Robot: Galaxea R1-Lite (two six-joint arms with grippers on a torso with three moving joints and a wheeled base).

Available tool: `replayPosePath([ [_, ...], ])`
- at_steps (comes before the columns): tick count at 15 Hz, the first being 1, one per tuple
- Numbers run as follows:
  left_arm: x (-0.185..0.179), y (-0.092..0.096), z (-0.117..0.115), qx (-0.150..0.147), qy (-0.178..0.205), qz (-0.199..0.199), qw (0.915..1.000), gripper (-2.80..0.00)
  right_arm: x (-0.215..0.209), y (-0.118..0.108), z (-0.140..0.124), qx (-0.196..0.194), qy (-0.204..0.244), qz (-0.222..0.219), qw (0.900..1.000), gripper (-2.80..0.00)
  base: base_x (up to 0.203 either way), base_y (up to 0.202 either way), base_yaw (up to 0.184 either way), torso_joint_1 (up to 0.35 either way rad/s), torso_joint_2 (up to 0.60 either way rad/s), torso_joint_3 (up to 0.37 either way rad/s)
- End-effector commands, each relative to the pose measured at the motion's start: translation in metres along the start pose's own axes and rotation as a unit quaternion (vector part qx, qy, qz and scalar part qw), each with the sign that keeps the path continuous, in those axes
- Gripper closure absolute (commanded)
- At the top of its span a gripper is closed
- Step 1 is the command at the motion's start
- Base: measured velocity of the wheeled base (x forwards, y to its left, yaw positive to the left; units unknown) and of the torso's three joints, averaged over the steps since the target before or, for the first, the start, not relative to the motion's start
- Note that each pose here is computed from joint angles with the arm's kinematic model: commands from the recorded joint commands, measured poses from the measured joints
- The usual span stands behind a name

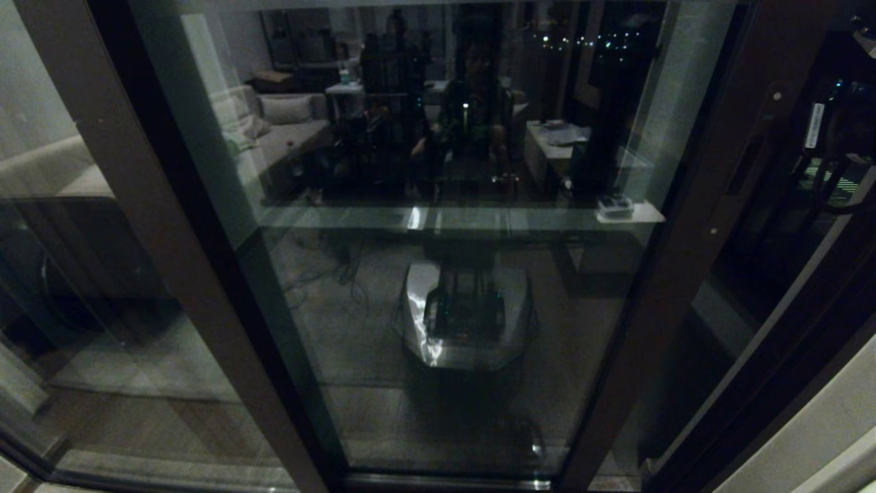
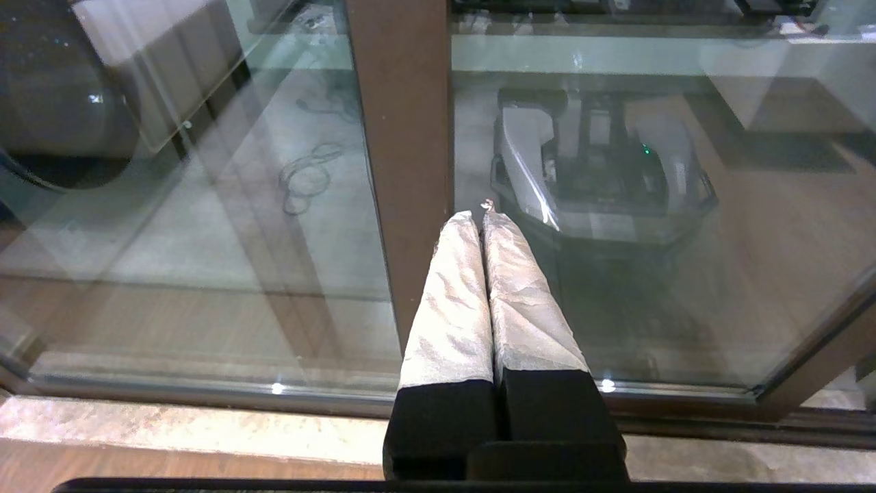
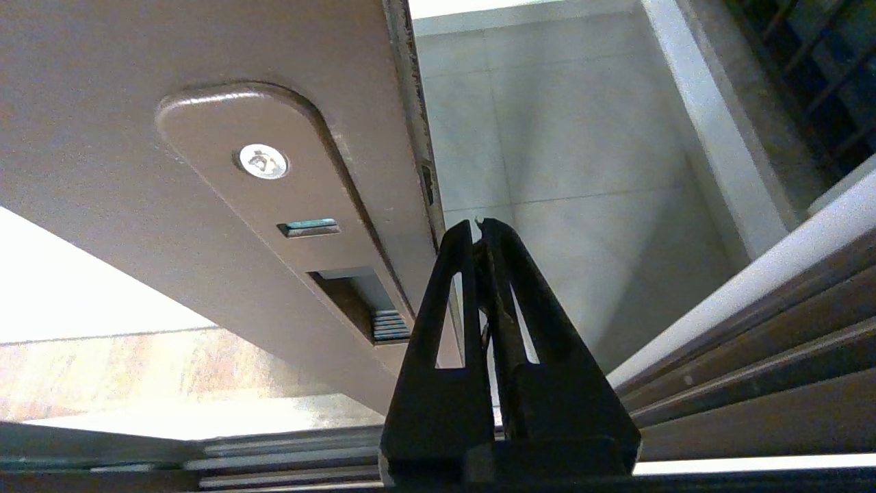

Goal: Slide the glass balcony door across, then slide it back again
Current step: Open the slid door

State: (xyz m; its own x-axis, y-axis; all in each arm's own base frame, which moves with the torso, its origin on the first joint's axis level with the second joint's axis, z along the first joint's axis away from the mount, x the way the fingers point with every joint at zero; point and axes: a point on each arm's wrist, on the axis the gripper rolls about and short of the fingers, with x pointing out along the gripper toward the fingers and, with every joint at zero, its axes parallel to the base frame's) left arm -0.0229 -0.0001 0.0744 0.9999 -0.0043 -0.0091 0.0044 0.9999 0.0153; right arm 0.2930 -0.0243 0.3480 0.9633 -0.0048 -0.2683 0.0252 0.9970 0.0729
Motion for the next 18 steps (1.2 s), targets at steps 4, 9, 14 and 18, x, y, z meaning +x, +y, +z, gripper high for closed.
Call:
replayPosePath([
  [4, 0.000, 0.000, 0.000, 0.000, 0.001, 0.000, 1.0000, 0.00, 0.001, 0.012, -0.001, 0.000, 0.002, 0.008, 1.000, 0.00, 0.000, 0.000, 0.000, 0.000, 0.00, 0.000],
  [9, 0.000, 0.000, 0.000, 0.000, 0.001, 0.000, 1.0000, 0.00, 0.001, 0.021, -0.002, -0.002, 0.002, 0.013, 1.000, 0.00, 0.000, 0.000, 0.000, 0.000, 0.00, 0.000],
  [14, 0.000, 0.000, 0.000, 0.000, 0.001, 0.000, 1.0000, 0.00, -0.001, 0.038, -0.002, 0.001, 0.000, 0.021, 1.000, 0.00, 0.000, 0.000, 0.000, 0.000, 0.00, 0.000],
  [18, 0.000, 0.000, 0.000, 0.000, 0.001, 0.000, 1.0000, 0.00, -0.001, 0.048, -0.004, -0.001, 0.004, 0.027, 1.000, 0.00, 0.000, 0.000, 0.000, 0.000, 0.00, 0.000],
])
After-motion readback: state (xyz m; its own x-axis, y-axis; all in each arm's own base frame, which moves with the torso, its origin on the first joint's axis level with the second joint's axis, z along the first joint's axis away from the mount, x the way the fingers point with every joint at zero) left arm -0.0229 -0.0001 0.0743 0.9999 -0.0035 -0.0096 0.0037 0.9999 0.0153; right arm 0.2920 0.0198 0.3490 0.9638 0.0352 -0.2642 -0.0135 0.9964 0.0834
